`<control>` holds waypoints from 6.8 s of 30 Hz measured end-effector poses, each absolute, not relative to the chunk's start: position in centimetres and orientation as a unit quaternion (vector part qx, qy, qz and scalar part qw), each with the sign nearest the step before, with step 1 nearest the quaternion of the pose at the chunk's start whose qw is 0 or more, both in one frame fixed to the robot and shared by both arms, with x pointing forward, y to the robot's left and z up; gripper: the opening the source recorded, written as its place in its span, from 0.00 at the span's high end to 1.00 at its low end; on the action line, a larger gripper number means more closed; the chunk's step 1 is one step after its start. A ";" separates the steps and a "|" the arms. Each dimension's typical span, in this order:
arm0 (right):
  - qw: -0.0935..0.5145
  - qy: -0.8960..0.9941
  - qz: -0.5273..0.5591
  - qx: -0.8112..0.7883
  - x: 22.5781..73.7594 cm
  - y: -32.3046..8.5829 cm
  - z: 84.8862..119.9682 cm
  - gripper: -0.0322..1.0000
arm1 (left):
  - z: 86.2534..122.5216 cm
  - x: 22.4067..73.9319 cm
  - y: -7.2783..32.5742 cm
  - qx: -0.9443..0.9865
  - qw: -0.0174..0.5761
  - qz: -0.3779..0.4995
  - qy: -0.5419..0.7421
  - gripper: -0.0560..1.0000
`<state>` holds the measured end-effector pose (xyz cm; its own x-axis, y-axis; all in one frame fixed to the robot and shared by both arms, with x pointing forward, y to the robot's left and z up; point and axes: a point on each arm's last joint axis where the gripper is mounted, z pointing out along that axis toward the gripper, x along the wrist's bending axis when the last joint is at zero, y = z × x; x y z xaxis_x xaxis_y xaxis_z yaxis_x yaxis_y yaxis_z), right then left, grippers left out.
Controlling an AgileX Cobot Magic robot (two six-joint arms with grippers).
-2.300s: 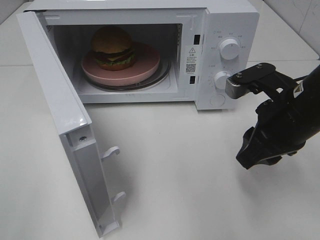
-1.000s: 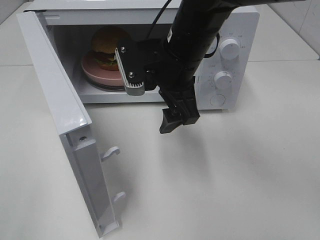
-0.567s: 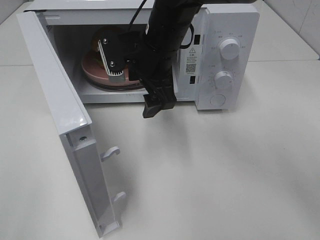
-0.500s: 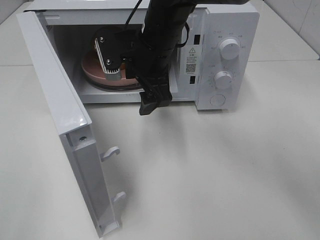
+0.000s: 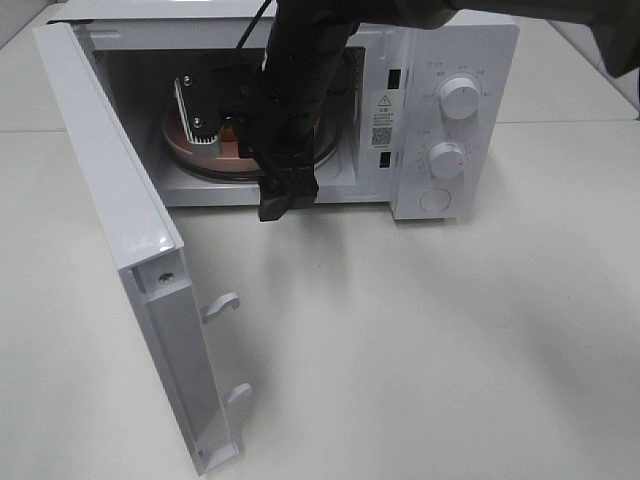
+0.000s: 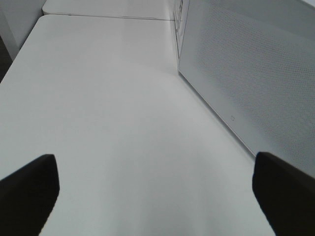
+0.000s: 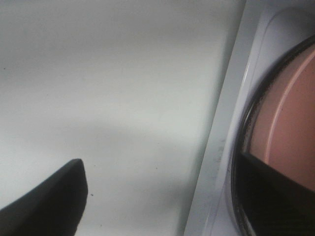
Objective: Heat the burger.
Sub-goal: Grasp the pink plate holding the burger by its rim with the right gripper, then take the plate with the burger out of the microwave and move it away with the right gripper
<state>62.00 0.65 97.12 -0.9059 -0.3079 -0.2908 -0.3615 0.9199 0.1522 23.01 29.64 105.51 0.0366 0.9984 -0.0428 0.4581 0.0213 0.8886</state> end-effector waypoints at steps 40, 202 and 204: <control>0.160 0.972 0.138 -0.104 64.3 2.6 95.1 0.21 | 105.5 23.0 29.6 0.607 0.388 0.348 0.600 0.01; 0.154 0.981 0.109 -0.043 60.9 -0.1 93.7 0.92 | 105.5 23.0 29.6 0.607 0.388 0.348 0.600 0.01; 0.156 0.981 0.109 -0.050 60.5 -0.1 93.9 0.92 | 105.5 23.0 29.6 0.607 0.388 0.348 0.600 0.01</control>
<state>60.53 -0.09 93.87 -0.9466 -0.0634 -0.3161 -0.1311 0.9714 0.1978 23.01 29.64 105.51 0.0366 0.9984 -0.0428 0.4581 0.0213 0.8886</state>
